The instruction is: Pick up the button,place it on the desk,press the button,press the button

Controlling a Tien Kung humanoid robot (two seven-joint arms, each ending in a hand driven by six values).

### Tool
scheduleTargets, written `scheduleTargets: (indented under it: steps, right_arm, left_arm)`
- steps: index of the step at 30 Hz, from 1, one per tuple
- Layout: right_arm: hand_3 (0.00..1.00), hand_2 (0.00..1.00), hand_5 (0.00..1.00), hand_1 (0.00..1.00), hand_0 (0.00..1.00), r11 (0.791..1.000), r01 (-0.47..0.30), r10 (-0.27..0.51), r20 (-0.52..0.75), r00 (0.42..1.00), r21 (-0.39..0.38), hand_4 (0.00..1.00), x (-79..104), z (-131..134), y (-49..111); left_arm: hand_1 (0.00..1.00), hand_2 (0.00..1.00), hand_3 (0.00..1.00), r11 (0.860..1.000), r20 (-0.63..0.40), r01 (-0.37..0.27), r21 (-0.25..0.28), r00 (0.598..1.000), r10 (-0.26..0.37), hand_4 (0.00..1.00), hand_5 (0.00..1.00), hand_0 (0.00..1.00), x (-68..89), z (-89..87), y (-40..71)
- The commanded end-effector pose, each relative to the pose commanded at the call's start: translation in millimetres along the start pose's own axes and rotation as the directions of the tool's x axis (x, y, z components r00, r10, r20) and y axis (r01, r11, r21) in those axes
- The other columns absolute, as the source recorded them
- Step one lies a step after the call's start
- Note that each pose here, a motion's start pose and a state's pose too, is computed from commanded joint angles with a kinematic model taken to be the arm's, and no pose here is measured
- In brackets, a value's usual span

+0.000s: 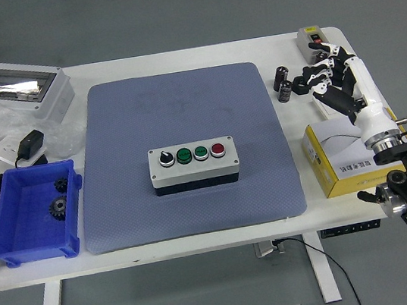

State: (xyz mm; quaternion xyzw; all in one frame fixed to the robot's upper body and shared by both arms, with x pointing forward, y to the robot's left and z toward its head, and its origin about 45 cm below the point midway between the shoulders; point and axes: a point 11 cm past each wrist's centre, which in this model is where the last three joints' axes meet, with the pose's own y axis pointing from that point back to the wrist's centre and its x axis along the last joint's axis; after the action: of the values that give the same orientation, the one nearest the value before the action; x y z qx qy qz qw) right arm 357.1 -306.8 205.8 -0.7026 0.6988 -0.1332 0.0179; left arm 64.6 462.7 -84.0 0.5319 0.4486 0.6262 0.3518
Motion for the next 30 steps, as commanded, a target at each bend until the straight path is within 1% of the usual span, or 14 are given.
scheduleTargets:
  steps: [3, 4, 5, 15, 27, 28, 30]
  right_arm:
    - [0.808, 0.747, 0.334, 0.728, 0.712, 1.0, -0.013, 0.012, 0.046, 0.999, 0.003, 0.709, -1.2, 1, 2.6]
    - [0.808, 0.747, 0.334, 0.728, 0.712, 1.0, -0.014, 0.013, 0.052, 0.999, 0.005, 0.709, -1.4, 0, 2.9]
    - [0.801, 0.748, 0.364, 0.733, 0.738, 1.0, -0.015, 0.014, 0.056, 0.998, 0.006, 0.716, -1.5, 0, 3.2]
    - [0.795, 0.749, 0.382, 0.742, 0.744, 1.0, -0.017, 0.018, 0.084, 0.996, -0.005, 0.722, -3.3, 4, 12.8]
    - [0.794, 0.759, 0.391, 0.751, 0.757, 0.999, -0.019, 0.015, 0.103, 0.995, 0.042, 0.724, -4.3, -10, 12.1]
    - [0.805, 0.788, 0.418, 0.771, 0.776, 0.999, -0.026, 0.021, 0.109, 0.994, 0.047, 0.73, -3.9, -11, 12.4]
    - [0.805, 0.788, 0.418, 0.771, 0.776, 0.998, -0.033, 0.027, 0.113, 0.993, 0.051, 0.73, -3.4, -11, 12.7]
  left_arm:
    - [0.461, 0.462, 0.614, 1.0, 0.005, -0.003, 0.006, 1.0, 0.003, 0.083, 0.002, 0.552, 1.2, -2.0, -0.3]
    - [0.461, 0.462, 0.614, 1.0, 0.006, -0.003, 0.006, 1.0, 0.003, 0.083, 0.002, 0.552, 1.3, -2.4, -0.4]
    - [0.463, 0.464, 0.613, 1.0, 0.007, -0.003, 0.007, 1.0, 0.003, 0.098, 0.002, 0.557, 1.1, -2.8, -0.4]
    - [0.463, 0.465, 0.611, 1.0, 0.002, 0.006, 0.012, 1.0, -0.006, 0.102, 0.002, 0.557, -5.1, -6.7, -1.4]
    - [0.464, 0.465, 0.611, 1.0, 0.003, 0.0, 0.016, 1.0, -0.001, 0.127, 0.002, 0.564, -3.0, -7.3, -1.4]
    - [0.468, 0.467, 0.61, 1.0, 0.003, -0.001, 0.017, 1.0, 0.001, 0.156, 0.002, 0.575, -2.4, -7.3, -1.4]
    - [0.468, 0.467, 0.61, 1.0, 0.002, -0.002, 0.019, 1.0, 0.002, 0.156, 0.002, 0.575, -1.7, -7.6, -1.4]
